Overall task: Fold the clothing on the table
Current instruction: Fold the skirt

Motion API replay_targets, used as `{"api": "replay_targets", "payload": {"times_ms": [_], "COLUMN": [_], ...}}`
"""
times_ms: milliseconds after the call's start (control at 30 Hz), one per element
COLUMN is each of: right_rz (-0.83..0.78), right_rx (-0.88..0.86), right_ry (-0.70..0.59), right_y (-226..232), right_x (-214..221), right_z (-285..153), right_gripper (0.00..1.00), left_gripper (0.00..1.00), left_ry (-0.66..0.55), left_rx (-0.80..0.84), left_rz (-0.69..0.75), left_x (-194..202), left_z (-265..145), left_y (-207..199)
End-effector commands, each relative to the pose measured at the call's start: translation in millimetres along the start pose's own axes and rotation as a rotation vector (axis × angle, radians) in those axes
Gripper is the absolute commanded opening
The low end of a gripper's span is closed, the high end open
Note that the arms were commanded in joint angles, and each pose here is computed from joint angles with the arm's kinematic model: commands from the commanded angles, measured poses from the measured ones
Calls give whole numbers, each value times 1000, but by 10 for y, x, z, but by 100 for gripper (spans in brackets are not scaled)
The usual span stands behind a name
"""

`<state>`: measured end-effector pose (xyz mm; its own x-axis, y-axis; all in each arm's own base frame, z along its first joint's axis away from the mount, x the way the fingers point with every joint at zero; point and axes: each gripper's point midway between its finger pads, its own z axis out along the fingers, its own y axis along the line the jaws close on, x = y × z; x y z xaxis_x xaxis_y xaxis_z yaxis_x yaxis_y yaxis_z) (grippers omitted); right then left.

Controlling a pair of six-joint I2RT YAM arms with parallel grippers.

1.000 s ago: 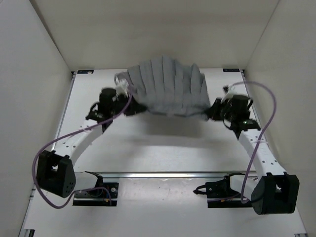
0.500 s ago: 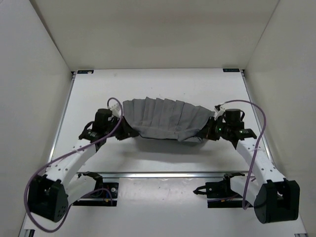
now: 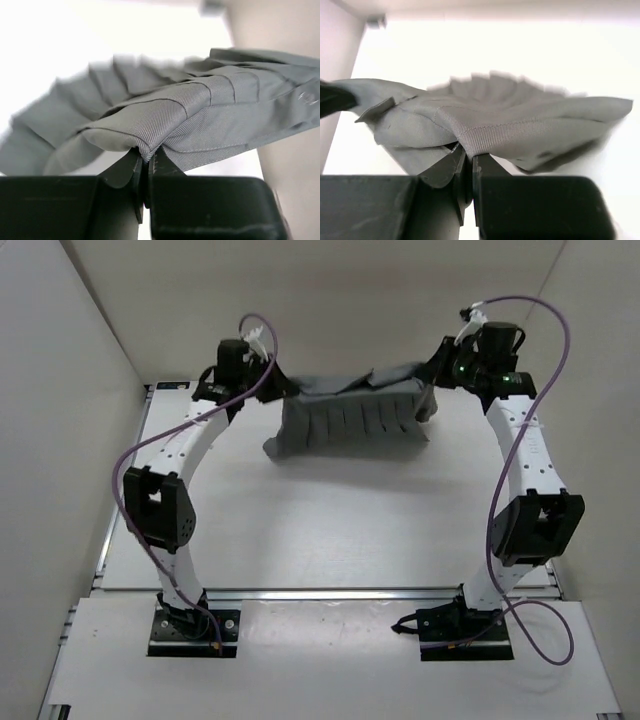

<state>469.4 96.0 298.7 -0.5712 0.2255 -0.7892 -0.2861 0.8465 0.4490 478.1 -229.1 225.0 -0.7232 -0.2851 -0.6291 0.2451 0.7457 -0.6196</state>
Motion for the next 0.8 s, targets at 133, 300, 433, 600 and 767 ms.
{"api": "replay_targets", "payload": {"times_ms": [133, 300, 433, 600, 767], "right_rz": [-206, 28, 106, 173, 255], "right_rx": [84, 123, 73, -29, -20], "right_ry": [-276, -25, 158, 188, 203], "right_y": [300, -216, 84, 479, 160], "right_x": [-489, 1117, 2208, 2381, 2158], "right_z": [-777, -767, -930, -1054, -718], "right_gripper": [0, 0, 0, 0, 0], "left_gripper": [0, 0, 0, 0, 0], "left_ry": [-402, -109, -33, 12, 65], "left_rx": [-23, -136, -122, -65, -151], "left_rz": [336, 223, 159, -1, -64], "left_x": [-961, 593, 1579, 1881, 1576], "left_z": [-1242, -1113, -1534, -1728, -1288], "left_y": [-837, -29, -49, -97, 337]}}
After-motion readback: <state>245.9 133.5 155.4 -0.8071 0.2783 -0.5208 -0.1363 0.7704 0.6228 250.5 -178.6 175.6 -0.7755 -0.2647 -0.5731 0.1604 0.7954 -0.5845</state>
